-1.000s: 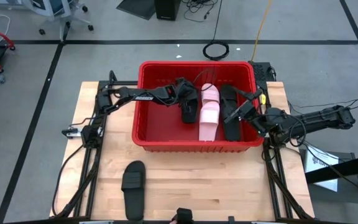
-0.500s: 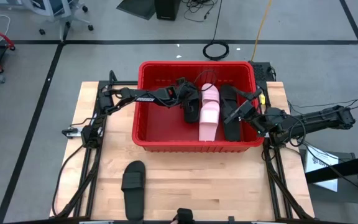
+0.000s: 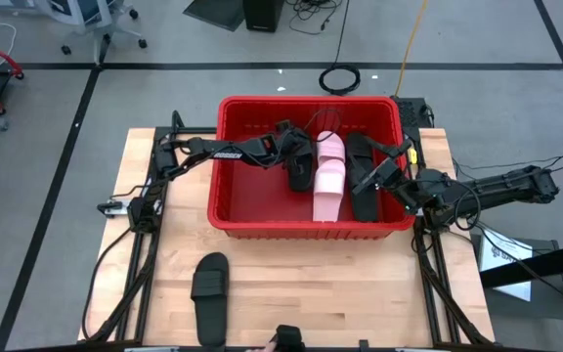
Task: Pick and place slides into bin
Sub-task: Put the black slipper into the red container
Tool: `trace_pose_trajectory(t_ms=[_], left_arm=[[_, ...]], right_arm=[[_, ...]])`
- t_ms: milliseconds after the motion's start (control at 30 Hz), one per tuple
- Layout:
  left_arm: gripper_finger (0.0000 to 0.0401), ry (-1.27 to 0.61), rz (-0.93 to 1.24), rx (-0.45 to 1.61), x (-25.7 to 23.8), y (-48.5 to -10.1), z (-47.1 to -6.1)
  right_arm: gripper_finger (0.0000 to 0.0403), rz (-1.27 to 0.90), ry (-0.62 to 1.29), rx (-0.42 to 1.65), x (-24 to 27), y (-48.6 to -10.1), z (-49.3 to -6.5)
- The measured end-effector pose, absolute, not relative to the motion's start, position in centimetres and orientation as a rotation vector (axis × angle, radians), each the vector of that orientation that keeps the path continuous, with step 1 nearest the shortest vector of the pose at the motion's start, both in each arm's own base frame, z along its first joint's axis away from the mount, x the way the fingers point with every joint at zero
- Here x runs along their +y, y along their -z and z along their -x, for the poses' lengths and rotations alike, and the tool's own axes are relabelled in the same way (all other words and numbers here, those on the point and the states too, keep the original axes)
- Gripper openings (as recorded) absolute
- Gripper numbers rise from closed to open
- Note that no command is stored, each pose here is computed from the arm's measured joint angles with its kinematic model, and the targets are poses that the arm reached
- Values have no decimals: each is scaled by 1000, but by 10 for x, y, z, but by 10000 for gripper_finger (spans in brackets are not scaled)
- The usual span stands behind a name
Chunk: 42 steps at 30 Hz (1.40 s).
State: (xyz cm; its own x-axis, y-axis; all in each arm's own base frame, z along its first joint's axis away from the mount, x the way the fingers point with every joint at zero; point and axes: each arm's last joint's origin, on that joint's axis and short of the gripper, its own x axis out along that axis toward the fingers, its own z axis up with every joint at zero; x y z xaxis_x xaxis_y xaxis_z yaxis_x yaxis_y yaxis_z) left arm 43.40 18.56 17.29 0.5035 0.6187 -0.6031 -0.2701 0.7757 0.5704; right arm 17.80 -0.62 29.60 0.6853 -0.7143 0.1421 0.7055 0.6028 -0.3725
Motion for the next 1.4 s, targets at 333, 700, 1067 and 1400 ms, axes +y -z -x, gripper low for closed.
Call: trace_pose_trajectory(t_ms=[333,700,1067,1400], left_arm=[[35,-545,-448,902,186,-175,-433],[137,-578,-421,878,196,-201,-433],[191,-498,-385,916,200,-197,-429],[257,-479,-320,884,199,-197,-430]], right_arm=[[254,423,822,23,-6,-296,-178],[254,427,785,9,-5,-296,-179],[254,417,770,5,-5,-296,-179],[254,416,770,5,-5,-296,-179]])
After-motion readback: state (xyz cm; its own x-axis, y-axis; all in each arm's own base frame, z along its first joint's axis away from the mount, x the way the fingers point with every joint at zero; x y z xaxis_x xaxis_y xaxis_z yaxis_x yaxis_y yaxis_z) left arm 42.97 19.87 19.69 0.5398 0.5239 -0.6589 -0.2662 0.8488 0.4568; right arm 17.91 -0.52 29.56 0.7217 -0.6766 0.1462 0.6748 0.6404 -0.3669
